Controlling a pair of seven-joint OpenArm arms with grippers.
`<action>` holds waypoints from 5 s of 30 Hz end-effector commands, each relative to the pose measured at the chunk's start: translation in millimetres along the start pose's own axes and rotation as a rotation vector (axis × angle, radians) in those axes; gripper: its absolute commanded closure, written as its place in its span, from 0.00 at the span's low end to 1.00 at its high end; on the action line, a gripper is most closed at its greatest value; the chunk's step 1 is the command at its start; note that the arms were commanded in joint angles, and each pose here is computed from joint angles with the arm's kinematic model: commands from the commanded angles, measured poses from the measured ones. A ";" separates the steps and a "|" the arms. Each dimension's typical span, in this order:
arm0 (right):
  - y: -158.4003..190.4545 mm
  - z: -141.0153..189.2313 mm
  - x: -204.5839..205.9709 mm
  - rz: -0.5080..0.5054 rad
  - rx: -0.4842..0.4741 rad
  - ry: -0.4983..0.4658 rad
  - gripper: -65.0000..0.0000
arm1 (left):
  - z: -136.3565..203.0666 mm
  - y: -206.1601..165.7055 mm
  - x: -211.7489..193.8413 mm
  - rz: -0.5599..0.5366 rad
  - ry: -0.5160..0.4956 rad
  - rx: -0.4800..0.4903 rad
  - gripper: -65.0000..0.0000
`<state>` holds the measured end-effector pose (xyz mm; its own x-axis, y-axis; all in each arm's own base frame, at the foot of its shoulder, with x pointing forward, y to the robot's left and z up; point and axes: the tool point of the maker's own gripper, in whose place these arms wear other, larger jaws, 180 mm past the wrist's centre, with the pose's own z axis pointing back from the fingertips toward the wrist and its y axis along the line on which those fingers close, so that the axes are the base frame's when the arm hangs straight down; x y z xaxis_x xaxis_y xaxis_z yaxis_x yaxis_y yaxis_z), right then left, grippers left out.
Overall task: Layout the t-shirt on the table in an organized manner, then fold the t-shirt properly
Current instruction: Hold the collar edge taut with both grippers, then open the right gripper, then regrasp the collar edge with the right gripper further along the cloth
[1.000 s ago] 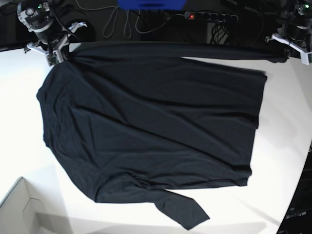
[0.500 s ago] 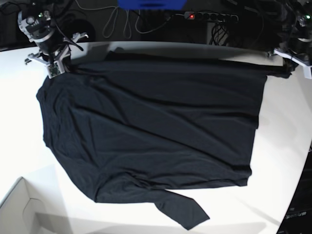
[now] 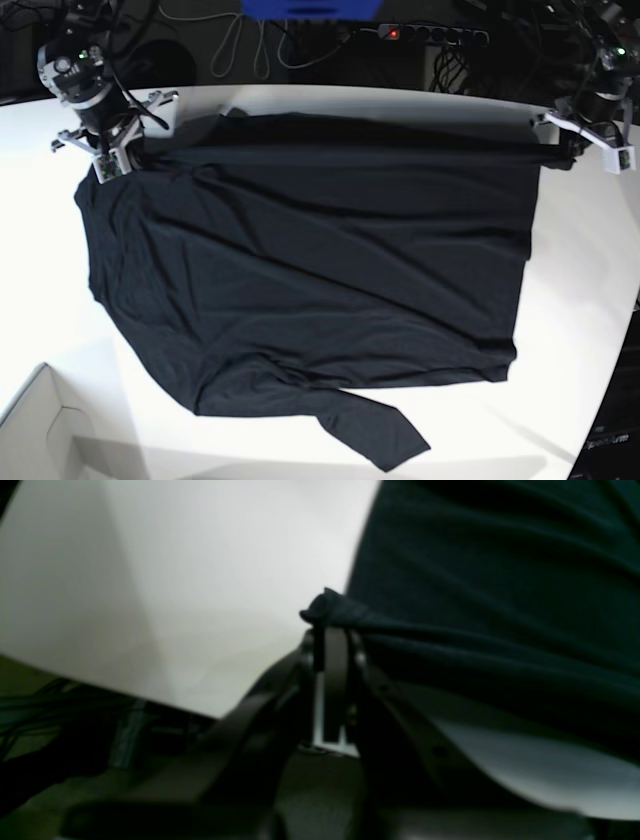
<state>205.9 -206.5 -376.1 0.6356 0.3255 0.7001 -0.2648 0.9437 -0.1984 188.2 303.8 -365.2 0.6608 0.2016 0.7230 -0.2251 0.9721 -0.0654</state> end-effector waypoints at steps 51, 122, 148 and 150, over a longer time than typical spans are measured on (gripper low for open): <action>4.7 -2.3 19.3 0.032 0.022 -0.059 1.00 | -17.7 6.8 0.1 0.031 0.196 0.000 1.00; -7.3 17.2 -19.4 -0.038 -0.039 0.028 0.54 | -43.4 -22.7 -32.9 0.035 0.284 -0.111 0.34; 78.8 6.1 -9.3 -0.081 0.164 0.004 0.53 | -51.7 -27.6 -62.6 0.078 0.286 -0.143 1.00; 79.1 4.0 -5.0 -0.085 0.164 -0.007 0.53 | -50.7 -19.8 -58.9 0.068 0.282 -0.129 1.00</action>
<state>170.8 -134.9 -402.4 0.6859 0.2568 0.6808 -0.3319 0.9431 -0.0213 205.9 272.3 -432.9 0.7738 0.3038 0.5558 -0.1898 0.9484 -0.2541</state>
